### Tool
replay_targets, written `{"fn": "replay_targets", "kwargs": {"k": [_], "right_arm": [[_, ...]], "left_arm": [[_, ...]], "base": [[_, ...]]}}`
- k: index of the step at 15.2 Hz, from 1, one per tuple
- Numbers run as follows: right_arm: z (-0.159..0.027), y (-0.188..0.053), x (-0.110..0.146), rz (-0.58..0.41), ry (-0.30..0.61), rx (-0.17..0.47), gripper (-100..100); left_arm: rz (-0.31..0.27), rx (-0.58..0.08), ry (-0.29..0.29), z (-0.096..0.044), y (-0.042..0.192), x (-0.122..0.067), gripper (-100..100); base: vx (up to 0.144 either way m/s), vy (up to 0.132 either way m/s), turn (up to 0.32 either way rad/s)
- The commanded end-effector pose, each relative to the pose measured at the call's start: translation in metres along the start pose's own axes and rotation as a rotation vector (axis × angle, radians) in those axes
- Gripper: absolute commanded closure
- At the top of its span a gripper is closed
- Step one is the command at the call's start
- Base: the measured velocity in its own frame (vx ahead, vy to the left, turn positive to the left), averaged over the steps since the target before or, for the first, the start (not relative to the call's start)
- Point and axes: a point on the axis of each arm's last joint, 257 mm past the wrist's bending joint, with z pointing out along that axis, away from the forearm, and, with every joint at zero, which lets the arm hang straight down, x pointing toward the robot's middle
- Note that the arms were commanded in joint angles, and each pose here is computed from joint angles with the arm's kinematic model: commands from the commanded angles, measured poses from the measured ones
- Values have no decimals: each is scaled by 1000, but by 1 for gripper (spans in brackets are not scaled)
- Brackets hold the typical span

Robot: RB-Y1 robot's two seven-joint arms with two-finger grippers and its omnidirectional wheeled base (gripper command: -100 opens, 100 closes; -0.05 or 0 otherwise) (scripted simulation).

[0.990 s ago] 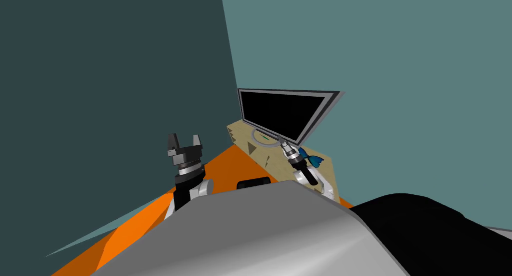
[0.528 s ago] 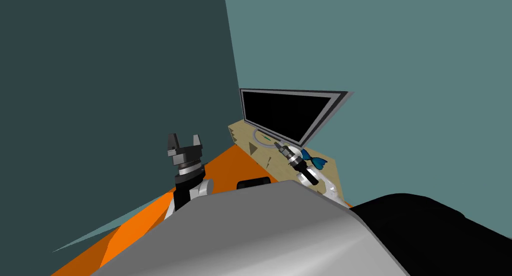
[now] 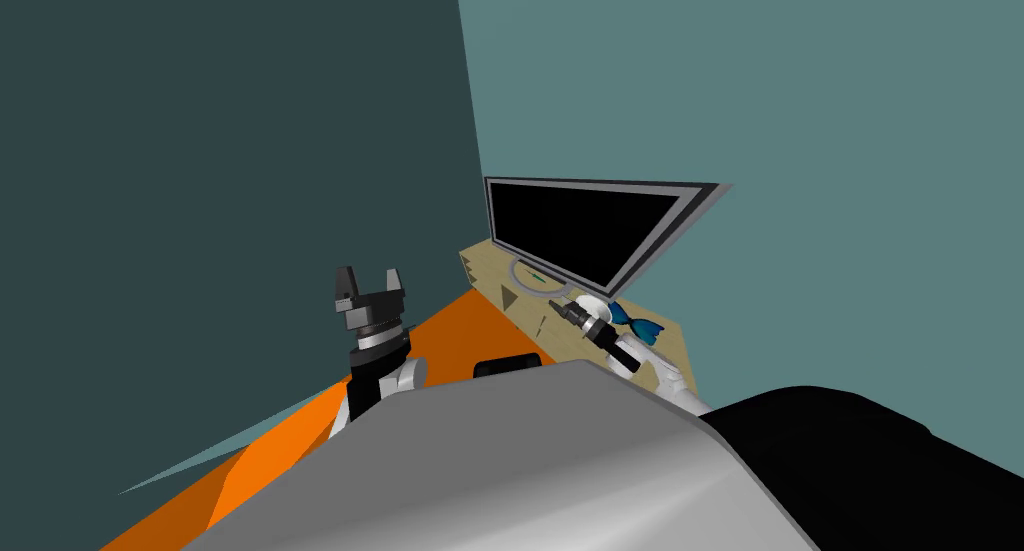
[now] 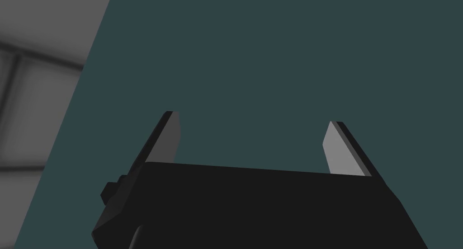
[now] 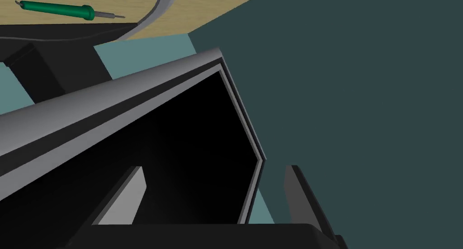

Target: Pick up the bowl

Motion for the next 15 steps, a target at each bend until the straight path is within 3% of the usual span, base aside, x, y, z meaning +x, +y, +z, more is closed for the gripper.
{"fn": "replay_targets", "kwargs": {"k": [1, 3, 6, 8, 9, 14, 15], "right_arm": [[-7, -19, 22, -83, 85, 20, -100], [-9, -23, 26, -89, 95, 29, -100], [-26, -52, 58, -207, 221, 59, -100], [-27, -55, 60, -210, 227, 63, -100], [-39, -71, 74, -270, 291, 78, -100], [-65, -105, 100, -387, 419, 106, -100], [-79, -121, 110, -439, 478, 119, -100]], "left_arm": [[0, 0, 0, 0, 0, 0, 0], [0, 0, 0, 0, 0, 0, 0], [0, 0, 0, 0, 0, 0, 0], [0, 0, 0, 0, 0, 0, 0], [0, 0, 0, 0, 0, 0, 0], [0, 0, 0, 0, 0, 0, 0], [0, 0, 0, 0, 0, 0, 0]], "base": [[43, 32, 36], [31, 27, 21], [39, 22, 38], [41, 20, 23], [31, 24, 31], [41, 23, 34], [46, 27, 48]]}}
